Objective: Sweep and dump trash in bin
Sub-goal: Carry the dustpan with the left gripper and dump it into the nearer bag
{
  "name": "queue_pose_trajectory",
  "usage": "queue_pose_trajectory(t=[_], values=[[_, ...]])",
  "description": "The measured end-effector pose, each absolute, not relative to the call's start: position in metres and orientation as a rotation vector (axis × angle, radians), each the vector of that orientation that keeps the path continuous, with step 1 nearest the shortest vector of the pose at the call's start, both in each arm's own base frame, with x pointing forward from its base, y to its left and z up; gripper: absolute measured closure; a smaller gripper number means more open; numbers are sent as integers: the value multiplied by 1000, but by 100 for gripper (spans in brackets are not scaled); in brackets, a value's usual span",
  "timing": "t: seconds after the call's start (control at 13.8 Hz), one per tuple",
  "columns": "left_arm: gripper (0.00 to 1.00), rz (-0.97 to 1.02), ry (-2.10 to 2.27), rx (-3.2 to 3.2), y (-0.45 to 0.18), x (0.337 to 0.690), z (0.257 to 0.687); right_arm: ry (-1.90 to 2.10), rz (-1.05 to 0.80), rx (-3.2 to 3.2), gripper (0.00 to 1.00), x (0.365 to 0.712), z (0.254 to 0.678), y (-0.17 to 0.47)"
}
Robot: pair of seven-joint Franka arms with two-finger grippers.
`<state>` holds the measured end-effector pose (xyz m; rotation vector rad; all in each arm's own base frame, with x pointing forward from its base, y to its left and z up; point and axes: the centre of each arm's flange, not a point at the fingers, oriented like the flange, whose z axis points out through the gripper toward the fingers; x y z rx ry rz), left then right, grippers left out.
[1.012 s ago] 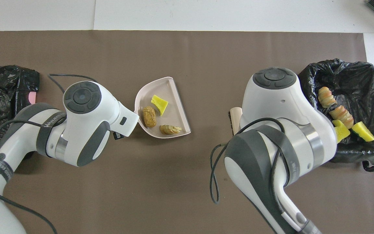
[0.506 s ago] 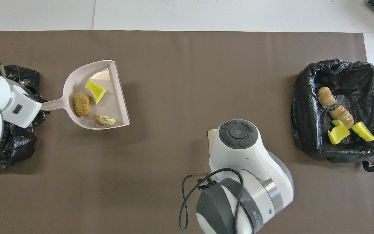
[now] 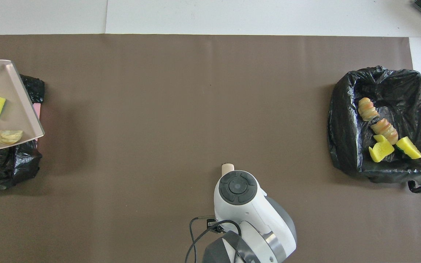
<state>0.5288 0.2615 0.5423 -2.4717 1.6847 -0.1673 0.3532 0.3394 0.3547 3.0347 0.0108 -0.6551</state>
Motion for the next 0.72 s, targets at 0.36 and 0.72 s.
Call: queue_pose_trajectory(t=[0.36,0.72], values=[[68,59,1581,-2280,332,517,560,65,-633,3031,74,333,339,350],[68,339,1637,-2057,339,521,564,58,-595,3051,74,332,327,351]])
